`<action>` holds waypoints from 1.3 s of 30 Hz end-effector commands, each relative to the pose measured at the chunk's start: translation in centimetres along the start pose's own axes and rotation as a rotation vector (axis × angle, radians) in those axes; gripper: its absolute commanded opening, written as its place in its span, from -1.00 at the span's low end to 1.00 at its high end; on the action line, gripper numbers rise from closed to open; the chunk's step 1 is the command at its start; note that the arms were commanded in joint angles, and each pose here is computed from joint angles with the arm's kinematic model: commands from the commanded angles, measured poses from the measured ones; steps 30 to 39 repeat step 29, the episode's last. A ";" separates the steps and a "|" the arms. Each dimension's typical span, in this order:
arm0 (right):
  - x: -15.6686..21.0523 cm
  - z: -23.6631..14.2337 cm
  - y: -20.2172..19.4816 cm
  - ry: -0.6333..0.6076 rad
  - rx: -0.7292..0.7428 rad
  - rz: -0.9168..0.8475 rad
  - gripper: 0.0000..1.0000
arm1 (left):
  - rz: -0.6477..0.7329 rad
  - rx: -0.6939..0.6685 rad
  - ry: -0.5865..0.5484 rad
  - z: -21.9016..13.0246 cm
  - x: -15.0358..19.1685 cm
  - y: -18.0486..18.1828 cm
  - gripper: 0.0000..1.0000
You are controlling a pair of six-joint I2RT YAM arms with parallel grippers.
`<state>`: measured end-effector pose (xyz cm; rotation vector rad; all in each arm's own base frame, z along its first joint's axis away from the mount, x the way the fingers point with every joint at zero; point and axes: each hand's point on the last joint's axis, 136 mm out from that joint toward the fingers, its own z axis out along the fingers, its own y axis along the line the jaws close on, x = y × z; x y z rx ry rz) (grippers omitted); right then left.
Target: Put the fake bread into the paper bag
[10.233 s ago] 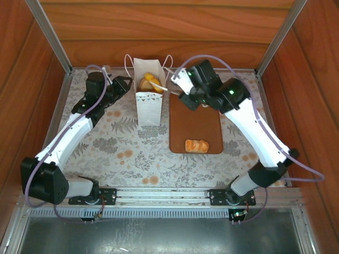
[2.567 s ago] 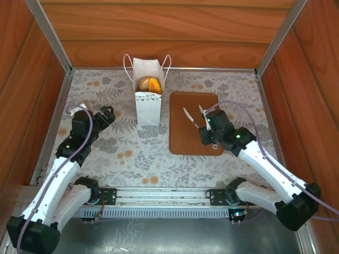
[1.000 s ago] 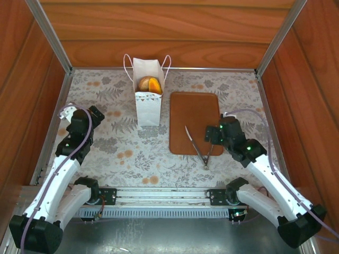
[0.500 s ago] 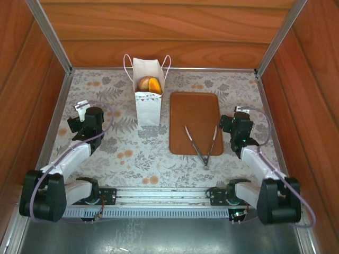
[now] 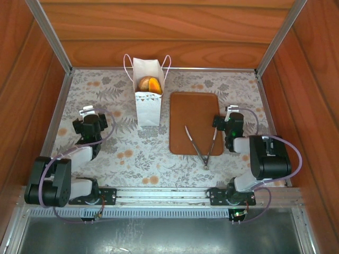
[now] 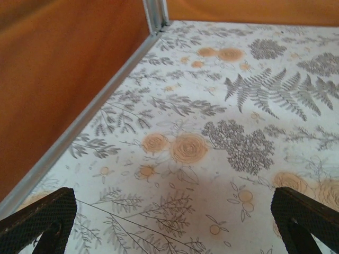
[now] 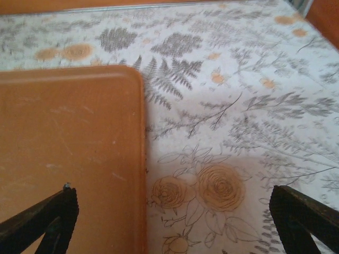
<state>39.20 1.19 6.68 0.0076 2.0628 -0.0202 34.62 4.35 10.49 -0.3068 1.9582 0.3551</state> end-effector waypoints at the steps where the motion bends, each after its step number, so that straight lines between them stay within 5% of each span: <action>1: -2.8 0.1 0.2 -0.072 -0.047 0.001 0.99 | 0.001 0.093 -0.076 0.6 -1.8 -1.8 1.00; 8: -2.7 0.0 0.2 -0.064 -0.050 0.001 0.99 | 0.021 0.119 -0.150 3.3 -0.5 -2.6 1.00; 14: -2.7 0.0 0.3 -0.063 -0.054 -0.003 0.99 | -0.017 0.091 -0.065 4.4 -0.2 -1.7 1.00; 39: -2.7 0.0 0.3 -0.062 -0.055 -0.004 0.99 | -0.021 0.093 -0.061 4.3 -0.2 -1.5 1.00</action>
